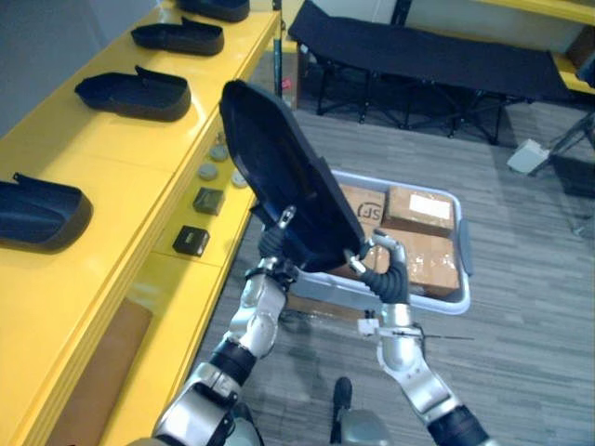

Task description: Walk over and take plastic housings, then place them on the shelf

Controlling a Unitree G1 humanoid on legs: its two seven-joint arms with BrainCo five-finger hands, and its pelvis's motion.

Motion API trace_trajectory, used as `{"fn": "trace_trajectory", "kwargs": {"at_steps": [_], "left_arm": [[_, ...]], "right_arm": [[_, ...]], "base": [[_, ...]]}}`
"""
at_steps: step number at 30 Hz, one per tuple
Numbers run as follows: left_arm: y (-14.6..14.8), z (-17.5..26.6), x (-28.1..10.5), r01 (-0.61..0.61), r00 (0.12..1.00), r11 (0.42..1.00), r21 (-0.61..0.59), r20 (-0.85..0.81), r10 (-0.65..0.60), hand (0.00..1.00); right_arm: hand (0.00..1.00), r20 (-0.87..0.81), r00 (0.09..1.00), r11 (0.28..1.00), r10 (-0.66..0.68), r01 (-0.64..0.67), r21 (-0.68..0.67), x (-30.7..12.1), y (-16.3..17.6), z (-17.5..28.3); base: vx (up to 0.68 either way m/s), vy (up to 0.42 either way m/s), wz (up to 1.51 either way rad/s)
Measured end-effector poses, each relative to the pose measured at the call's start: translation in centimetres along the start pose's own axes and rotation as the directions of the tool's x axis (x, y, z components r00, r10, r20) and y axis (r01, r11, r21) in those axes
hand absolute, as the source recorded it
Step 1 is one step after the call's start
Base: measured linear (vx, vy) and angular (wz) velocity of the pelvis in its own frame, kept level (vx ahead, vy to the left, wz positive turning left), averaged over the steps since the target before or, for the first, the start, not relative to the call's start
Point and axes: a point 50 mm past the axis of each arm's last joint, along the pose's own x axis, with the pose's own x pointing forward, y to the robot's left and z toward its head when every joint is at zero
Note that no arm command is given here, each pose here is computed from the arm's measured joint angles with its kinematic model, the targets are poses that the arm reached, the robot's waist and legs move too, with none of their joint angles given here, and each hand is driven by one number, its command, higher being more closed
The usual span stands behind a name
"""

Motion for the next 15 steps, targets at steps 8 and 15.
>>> {"fn": "trace_trajectory", "kwargs": {"at_steps": [8, 15], "left_arm": [[5.6, 1.1, -4.2, -0.249, 0.968, 0.924, 0.290, 0.110, 0.226, 1.00], [7.4, 4.9, -6.9, -0.470, 0.868, 0.763, 0.444, 0.389, 0.309, 1.00]], "right_arm": [[0.00, 0.045, 0.978, 0.893, 0.201, -0.202, 0.403, 1.5, -3.9, 1.8], [0.00, 0.117, 0.992, 0.750, 0.036, -0.104, 0.653, 1.1, -8.0, 2.5]], "base": [[-0.01, 0.008, 0.00], [0.02, 0.005, 0.07]]}}
